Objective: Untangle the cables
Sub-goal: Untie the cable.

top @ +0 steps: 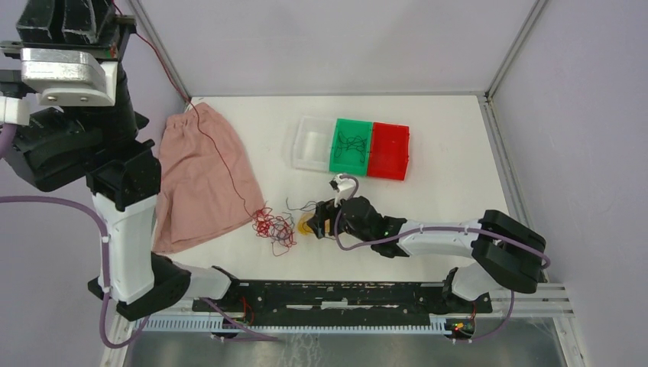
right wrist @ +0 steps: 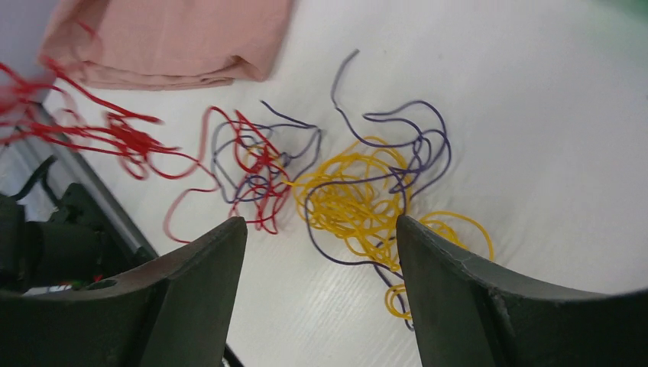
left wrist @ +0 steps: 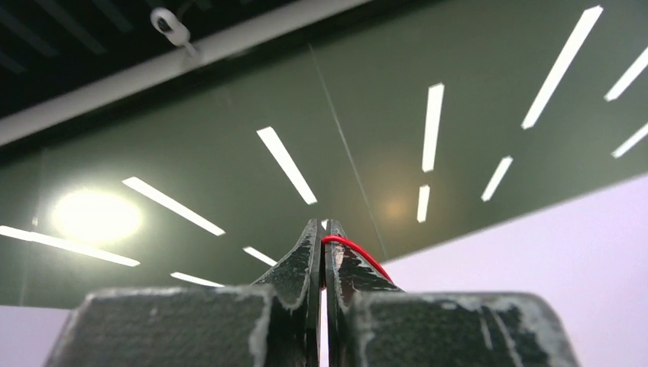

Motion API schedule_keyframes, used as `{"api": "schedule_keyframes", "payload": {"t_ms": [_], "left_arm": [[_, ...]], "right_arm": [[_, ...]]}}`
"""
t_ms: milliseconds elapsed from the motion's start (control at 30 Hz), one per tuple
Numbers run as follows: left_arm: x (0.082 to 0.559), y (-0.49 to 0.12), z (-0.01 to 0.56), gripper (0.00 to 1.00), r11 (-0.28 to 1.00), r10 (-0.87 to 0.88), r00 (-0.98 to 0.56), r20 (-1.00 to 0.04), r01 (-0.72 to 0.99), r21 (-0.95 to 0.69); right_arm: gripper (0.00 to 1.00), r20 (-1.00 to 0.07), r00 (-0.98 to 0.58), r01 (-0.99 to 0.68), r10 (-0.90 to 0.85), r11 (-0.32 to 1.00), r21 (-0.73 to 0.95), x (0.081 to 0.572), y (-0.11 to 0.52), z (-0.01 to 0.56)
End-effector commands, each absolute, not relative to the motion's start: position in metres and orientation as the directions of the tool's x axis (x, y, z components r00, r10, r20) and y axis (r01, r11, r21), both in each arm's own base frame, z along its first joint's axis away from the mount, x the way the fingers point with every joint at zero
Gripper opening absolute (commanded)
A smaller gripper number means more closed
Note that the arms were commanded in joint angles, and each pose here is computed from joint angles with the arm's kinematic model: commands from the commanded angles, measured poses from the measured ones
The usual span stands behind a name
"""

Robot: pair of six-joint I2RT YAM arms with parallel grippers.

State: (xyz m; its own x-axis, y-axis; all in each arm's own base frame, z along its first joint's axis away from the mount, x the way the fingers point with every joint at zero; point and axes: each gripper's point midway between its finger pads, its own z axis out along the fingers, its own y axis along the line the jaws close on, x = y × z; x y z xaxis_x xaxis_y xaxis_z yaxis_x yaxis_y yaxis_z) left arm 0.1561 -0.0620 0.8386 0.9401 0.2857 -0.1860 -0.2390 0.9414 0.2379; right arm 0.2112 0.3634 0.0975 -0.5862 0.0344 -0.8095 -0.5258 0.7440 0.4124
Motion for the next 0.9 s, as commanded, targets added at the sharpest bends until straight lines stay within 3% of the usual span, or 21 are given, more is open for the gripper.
{"api": "schedule_keyframes", "payload": {"t_ms": [0, 100, 267, 367, 567, 867], "left_arm": [[0.203, -0.091, 0.790, 0.03, 0.928, 0.247, 0.896, -0.368, -0.109, 0.357], [0.229, -0.107, 0.755, 0.03, 0.908, 0.257, 0.853, -0.454, -0.051, 0.417], [0.247, -0.116, 0.732, 0.03, 0.898, 0.261, 0.819, -0.511, -0.012, 0.439], [0.248, -0.117, 0.730, 0.03, 0.895, 0.264, 0.814, -0.517, -0.006, 0.446], [0.250, -0.117, 0.726, 0.03, 0.887, 0.280, 0.805, -0.523, -0.010, 0.461], [0.249, -0.120, 0.726, 0.03, 0.882, 0.281, 0.812, -0.511, -0.010, 0.471]], "right_arm": [[0.79, -0.883, -0.449, -0.706, 0.138, 0.551, 0.445, 0.203, 0.391, 0.202], [0.80, -0.917, -0.368, -0.825, 0.157, 0.399, 0.400, 0.188, 0.411, 0.252], [0.79, -0.954, -0.270, -0.926, 0.131, 0.234, 0.295, 0.174, 0.441, 0.273], [0.76, -0.962, -0.263, -0.936, 0.077, 0.222, 0.274, 0.179, 0.458, 0.260], [0.68, -0.945, -0.302, -0.943, 0.128, 0.107, 0.316, 0.180, 0.479, 0.257], [0.68, -0.929, -0.350, -0.936, 0.122, 0.003, 0.353, 0.174, 0.501, 0.253]]}}
